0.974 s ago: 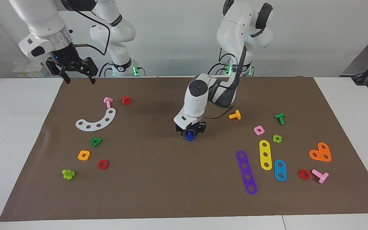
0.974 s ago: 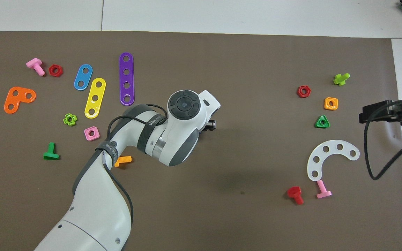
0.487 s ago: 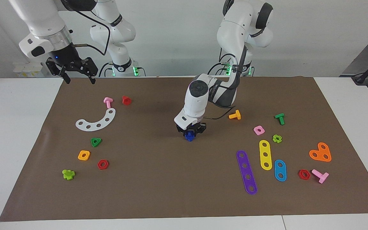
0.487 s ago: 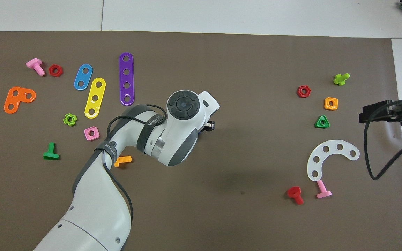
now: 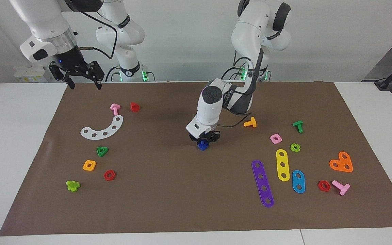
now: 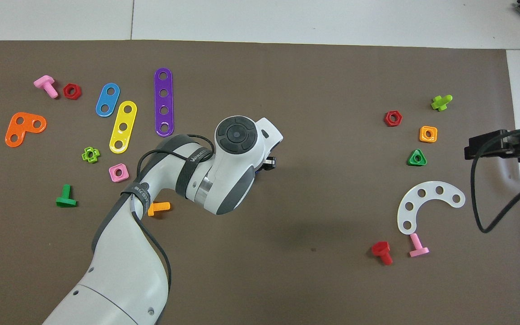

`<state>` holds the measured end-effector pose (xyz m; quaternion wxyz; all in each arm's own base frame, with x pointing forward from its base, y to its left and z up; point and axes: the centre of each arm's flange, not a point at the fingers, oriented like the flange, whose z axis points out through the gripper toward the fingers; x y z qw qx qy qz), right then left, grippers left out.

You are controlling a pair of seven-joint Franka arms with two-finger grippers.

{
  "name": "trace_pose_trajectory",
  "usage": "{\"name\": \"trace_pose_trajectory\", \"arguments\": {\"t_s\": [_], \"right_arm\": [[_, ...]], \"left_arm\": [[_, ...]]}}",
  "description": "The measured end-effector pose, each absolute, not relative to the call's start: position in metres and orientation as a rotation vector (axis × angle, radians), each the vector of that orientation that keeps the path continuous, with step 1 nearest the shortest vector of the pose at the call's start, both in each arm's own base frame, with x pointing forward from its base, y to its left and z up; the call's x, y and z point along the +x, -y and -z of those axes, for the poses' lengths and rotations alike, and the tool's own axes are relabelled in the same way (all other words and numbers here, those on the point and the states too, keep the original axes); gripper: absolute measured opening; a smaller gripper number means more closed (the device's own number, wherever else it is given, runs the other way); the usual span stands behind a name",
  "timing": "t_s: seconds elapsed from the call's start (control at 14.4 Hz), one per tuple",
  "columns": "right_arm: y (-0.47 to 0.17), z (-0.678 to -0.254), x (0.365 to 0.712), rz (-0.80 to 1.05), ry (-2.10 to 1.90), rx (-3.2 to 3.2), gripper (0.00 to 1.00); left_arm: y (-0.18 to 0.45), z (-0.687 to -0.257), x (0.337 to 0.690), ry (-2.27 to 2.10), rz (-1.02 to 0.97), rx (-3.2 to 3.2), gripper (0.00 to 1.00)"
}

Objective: Unscrew and place screws in storage area

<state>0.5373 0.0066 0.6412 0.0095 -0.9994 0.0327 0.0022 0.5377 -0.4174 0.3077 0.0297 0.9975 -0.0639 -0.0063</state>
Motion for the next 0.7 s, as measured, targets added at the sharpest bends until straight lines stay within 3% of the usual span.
{"name": "trace_pose_trajectory", "arguments": {"t_s": [0.7], "right_arm": [[-0.007,-0.641,0.537,-0.007,-0.102,-3.121,1.00]], "left_arm": [[0.418,-0.342,0.548,0.194,0.071,3.095,0.48]]}}
